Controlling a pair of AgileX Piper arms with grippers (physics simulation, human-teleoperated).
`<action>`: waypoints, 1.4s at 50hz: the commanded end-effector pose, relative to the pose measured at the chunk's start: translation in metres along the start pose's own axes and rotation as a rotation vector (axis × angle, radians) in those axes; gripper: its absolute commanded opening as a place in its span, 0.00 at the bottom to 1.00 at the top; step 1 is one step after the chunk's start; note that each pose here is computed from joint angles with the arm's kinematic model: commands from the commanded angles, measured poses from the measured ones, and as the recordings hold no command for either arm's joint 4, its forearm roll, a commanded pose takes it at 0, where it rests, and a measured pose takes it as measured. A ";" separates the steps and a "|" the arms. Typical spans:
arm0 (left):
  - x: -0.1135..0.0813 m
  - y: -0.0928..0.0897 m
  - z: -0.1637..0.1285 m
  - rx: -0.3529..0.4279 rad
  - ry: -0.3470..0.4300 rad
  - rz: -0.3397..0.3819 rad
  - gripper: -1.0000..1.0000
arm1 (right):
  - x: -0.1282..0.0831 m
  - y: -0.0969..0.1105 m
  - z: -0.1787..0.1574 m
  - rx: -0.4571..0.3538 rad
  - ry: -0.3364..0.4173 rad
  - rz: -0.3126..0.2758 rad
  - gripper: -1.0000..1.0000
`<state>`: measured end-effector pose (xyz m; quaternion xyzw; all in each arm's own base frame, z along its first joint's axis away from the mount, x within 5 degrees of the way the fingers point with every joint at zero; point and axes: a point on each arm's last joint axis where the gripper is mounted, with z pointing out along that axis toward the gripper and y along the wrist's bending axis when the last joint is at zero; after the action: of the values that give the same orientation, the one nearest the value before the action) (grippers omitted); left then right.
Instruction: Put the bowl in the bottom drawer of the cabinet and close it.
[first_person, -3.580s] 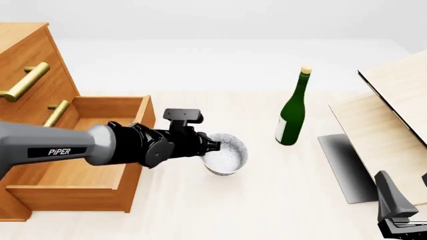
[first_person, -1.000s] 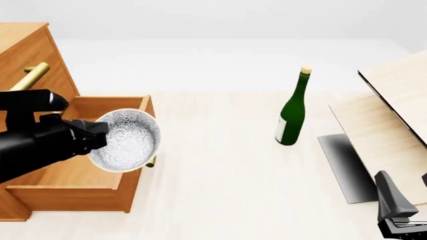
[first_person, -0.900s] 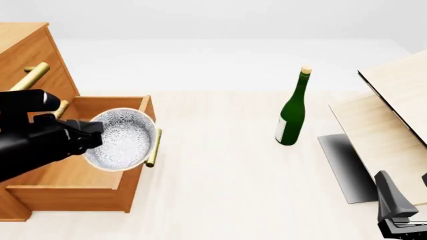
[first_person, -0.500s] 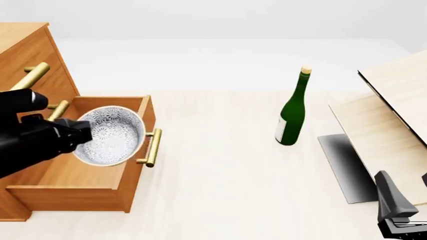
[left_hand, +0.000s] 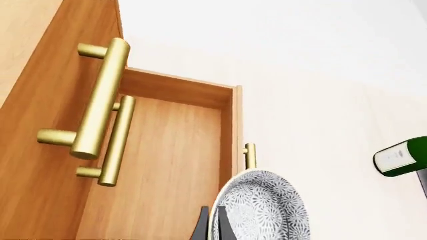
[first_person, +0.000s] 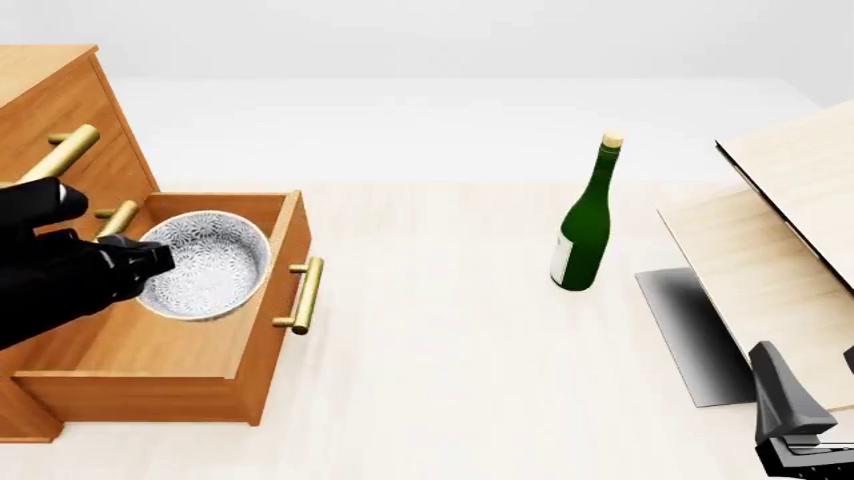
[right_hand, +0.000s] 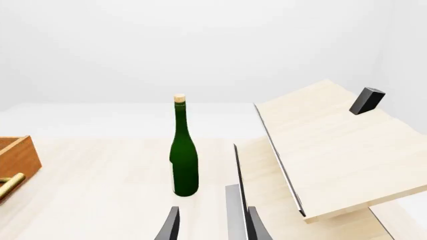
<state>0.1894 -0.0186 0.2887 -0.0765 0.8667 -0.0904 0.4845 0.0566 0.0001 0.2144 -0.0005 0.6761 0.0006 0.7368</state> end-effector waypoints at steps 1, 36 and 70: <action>0.002 0.013 0.020 -0.055 0.015 -0.053 0.00 | 0.000 0.000 0.000 0.000 0.000 0.000 1.00; 0.020 0.042 0.048 -0.159 0.054 -0.158 0.00 | 0.000 0.000 0.000 0.000 0.000 0.000 1.00; 0.036 0.058 0.072 -0.205 0.103 -0.181 0.00 | 0.000 0.000 0.000 0.000 0.000 0.000 1.00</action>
<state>0.2194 0.0194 0.2273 -0.1803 0.8802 -0.0492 0.4362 0.0566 0.0001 0.2144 -0.0005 0.6761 0.0006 0.7369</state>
